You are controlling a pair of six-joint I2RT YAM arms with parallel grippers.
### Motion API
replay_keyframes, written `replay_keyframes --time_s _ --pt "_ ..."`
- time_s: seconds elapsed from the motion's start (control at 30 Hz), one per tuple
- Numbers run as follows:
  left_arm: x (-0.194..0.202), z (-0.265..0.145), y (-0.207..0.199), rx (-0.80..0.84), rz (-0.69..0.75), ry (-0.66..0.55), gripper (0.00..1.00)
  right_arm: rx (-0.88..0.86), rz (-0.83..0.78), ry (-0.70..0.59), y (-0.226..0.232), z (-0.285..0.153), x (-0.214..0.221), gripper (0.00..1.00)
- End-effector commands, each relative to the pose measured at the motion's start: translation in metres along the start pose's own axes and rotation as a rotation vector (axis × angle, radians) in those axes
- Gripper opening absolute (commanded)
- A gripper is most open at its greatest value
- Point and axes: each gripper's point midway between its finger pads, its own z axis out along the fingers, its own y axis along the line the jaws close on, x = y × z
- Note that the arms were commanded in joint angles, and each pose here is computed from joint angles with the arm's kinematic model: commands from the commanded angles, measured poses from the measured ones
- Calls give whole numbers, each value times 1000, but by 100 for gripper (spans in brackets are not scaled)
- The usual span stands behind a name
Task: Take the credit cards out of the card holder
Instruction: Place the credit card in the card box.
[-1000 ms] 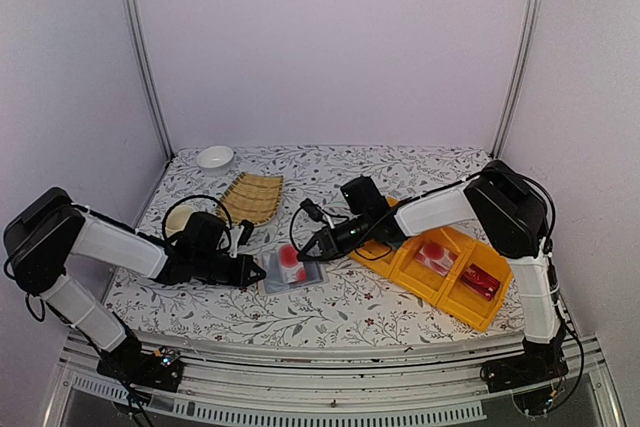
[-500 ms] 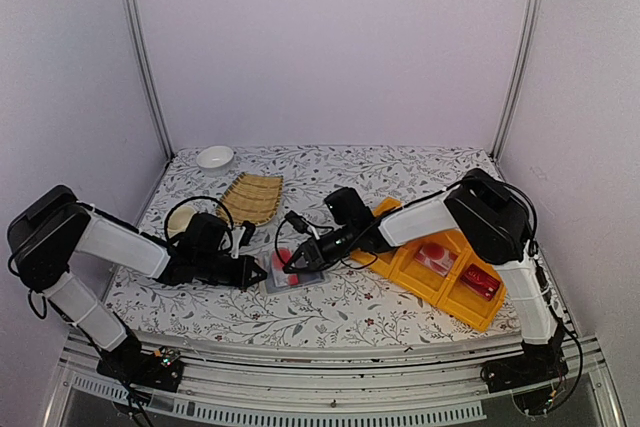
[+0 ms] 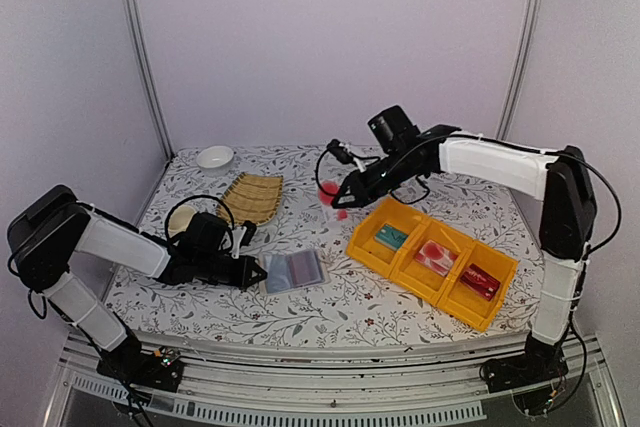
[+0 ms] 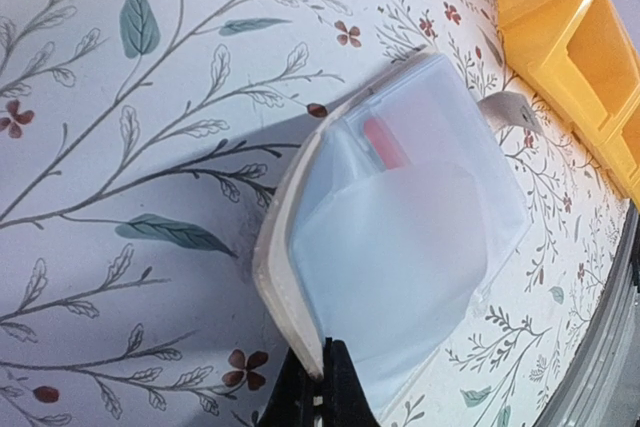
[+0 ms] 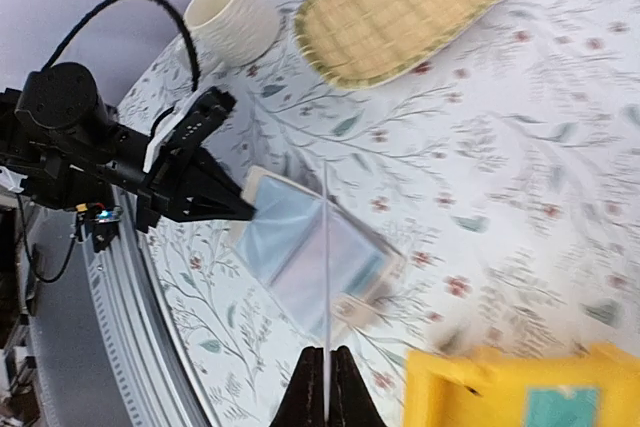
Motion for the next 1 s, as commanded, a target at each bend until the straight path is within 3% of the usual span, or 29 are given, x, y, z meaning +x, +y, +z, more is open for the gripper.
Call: replay_keyframes --time_s 0.0,0.13,0.27,0.43,0.63,0.97 --pt "-4 -1 0 -27 47 -6 0 335 -93 142 -42 -108 38 2" --pt "-6 -1 -1 -27 52 -8 0 533 -227 258 -65 -152 78 2" --pt "-6 1 -1 -26 60 1 0 637 -229 390 -92 -175 116 2" --pt "-6 0 0 -35 68 2 0 594 -217 432 -93 -173 135 2" --pt "-4 2 1 -34 66 11 0 561 -174 591 -113 -151 178 2" --pt "-1 1 3 -37 60 6 0 523 -140 674 -121 -140 193 2"
